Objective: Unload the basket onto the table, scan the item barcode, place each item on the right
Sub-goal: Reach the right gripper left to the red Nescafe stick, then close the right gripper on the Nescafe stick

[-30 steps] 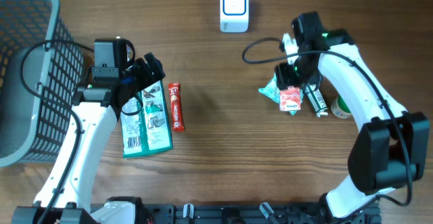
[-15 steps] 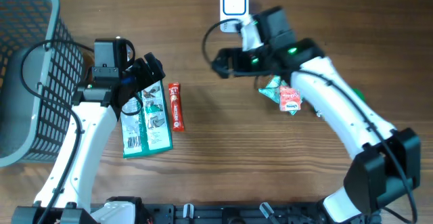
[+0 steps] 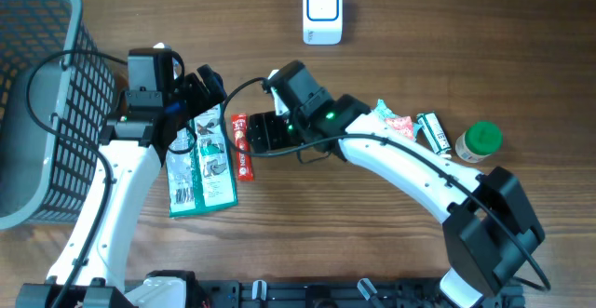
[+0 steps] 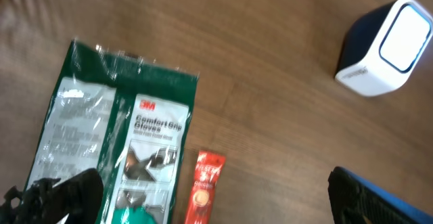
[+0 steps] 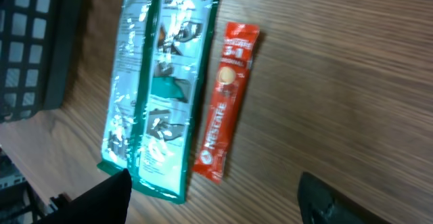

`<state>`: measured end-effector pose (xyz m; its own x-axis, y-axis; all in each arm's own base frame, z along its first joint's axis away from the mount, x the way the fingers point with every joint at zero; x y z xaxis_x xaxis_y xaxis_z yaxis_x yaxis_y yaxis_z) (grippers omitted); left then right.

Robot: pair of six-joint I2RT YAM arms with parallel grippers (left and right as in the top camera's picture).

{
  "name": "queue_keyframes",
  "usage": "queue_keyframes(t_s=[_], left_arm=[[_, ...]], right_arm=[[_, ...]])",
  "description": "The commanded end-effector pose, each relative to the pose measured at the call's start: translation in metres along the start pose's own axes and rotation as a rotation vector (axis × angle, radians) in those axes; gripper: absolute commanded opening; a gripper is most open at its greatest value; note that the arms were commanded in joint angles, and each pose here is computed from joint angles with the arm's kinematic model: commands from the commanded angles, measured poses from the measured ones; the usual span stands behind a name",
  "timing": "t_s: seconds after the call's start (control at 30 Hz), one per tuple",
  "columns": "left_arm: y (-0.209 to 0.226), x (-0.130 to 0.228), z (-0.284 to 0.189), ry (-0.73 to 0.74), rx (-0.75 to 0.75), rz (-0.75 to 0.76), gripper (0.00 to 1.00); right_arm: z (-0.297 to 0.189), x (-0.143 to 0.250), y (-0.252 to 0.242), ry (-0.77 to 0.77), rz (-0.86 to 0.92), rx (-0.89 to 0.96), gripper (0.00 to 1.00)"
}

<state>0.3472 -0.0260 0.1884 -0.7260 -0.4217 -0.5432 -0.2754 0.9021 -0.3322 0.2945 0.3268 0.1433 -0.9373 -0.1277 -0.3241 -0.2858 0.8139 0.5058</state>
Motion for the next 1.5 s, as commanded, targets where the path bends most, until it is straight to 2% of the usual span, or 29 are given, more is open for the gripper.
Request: queue_keyframes(t_s=[0.0, 0.03, 0.13, 0.23, 0.37, 0.57, 0.63, 0.9, 1.03, 1.23, 1.37, 1.47], left_arm=[[0.001, -0.017, -0.007, -0.083, -0.024, -0.003, 1.0], [0.007, -0.018, -0.007, -0.085, -0.051, -0.026, 1.0], [0.04, -0.016, -0.008, -0.074, -0.182, -0.141, 1.0], [0.069, -0.016, -0.007, -0.043, -0.246, -0.222, 1.0], [0.092, -0.013, -0.008, -0.011, -0.29, -0.28, 1.0], [0.096, -0.011, -0.008, -0.003, -0.299, -0.288, 1.0], [0.096, -0.012, -0.008, -0.004, -0.299, -0.287, 1.0], [0.096, -0.012, -0.008, -0.004, -0.299, -0.287, 1.0], [0.096, -0.012, -0.008, -0.004, -0.3, -0.287, 1.0], [0.096, -0.012, -0.008, -0.004, -0.3, -0.287, 1.0], [0.096, -0.012, -0.008, -0.004, -0.3, -0.287, 1.0], [0.096, -0.012, -0.008, -0.004, -0.299, -0.287, 1.0]], right_arm=[[0.007, 0.005, -0.001, -0.007, 0.026, 0.035, 0.82], [0.008, 0.006, 0.0, -0.005, 0.024, 0.033, 0.8], [0.011, 0.008, 0.005, -0.008, 0.009, 0.033, 0.54], [0.019, 0.011, 0.007, -0.033, 0.003, 0.074, 0.3], [0.037, 0.02, 0.01, -0.065, -0.027, 0.147, 0.31], [0.074, 0.038, 0.003, -0.101, -0.049, 0.271, 0.34], [0.089, 0.046, 0.003, -0.095, -0.07, 0.285, 0.38], [0.111, 0.059, 0.002, -0.086, -0.097, 0.298, 0.36], [0.115, 0.058, -0.004, -0.109, -0.104, 0.335, 0.25], [0.109, 0.053, -0.023, -0.165, -0.091, 0.46, 0.23], [0.106, 0.052, -0.033, -0.153, -0.083, 0.495, 0.14], [0.099, 0.046, -0.042, -0.163, -0.071, 0.53, 0.13]])
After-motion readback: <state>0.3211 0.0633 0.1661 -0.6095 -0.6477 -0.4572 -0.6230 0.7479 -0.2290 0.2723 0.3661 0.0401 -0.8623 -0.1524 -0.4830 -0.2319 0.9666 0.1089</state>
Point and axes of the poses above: each gripper's point midway between its finger pads, its own z axis out along the fingers, its own y axis along the line the jaws close on, x = y × z, the point moved 4 cm from there along -z, back along the fingers, and after that the axes turned 4 degrees about z, right-handed, at the moved point
